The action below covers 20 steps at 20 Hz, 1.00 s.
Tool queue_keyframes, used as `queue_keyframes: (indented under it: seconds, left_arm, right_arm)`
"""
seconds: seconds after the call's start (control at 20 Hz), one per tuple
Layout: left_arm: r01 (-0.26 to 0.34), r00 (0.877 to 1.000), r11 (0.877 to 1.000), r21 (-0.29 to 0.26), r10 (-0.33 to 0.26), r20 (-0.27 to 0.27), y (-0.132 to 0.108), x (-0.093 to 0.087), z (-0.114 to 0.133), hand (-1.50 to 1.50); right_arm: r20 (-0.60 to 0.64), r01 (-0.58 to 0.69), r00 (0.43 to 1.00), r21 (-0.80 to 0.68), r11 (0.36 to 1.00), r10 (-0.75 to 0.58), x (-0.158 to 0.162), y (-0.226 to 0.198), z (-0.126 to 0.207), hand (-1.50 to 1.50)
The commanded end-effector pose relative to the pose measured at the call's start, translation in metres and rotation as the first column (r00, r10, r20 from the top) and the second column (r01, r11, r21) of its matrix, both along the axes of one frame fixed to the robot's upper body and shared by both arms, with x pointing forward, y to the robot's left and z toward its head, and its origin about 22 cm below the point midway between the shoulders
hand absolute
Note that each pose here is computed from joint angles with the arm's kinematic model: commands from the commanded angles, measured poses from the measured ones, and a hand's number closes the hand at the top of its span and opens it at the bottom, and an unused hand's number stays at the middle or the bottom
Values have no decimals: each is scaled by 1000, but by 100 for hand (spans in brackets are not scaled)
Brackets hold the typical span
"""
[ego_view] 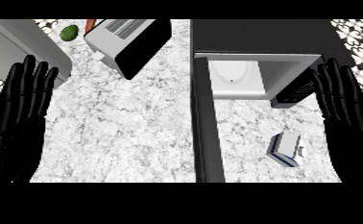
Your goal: Pick up the milk, place it into the microwave and close the microwave
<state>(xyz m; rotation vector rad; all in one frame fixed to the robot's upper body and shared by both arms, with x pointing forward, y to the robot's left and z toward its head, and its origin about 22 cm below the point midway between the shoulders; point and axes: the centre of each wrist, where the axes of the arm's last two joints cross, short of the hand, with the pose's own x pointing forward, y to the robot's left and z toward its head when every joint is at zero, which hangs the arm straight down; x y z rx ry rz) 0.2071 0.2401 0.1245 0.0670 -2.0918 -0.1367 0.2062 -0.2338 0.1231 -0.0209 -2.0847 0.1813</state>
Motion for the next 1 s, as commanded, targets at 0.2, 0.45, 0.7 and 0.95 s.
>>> queue_keyframes:
  seconds: [0.2, 0.45, 0.7, 0.95]
  left_arm:
    - [-13, 1000, 999, -45, 13, 4, 0, -14, 0, -150]
    - [-108, 988, 986, -124, 93, -124, 9, -26, -11, -150]
    - [-63, 990, 990, -124, 46, -134, 5, -53, -9, -150]
    - [-68, 990, 990, -121, 52, -131, 26, -85, 1, -150]
  right_arm:
    - [70, 218, 973, 25, 976, -220, -11, 2, -12, -150]
    - [-49, 220, 975, 35, 975, -218, -51, 23, 1, -150]
    - [-59, 266, 963, 16, 964, -264, -56, 48, 4, -150]
    - [-90, 354, 931, -15, 935, -354, -78, 43, 0, -150]
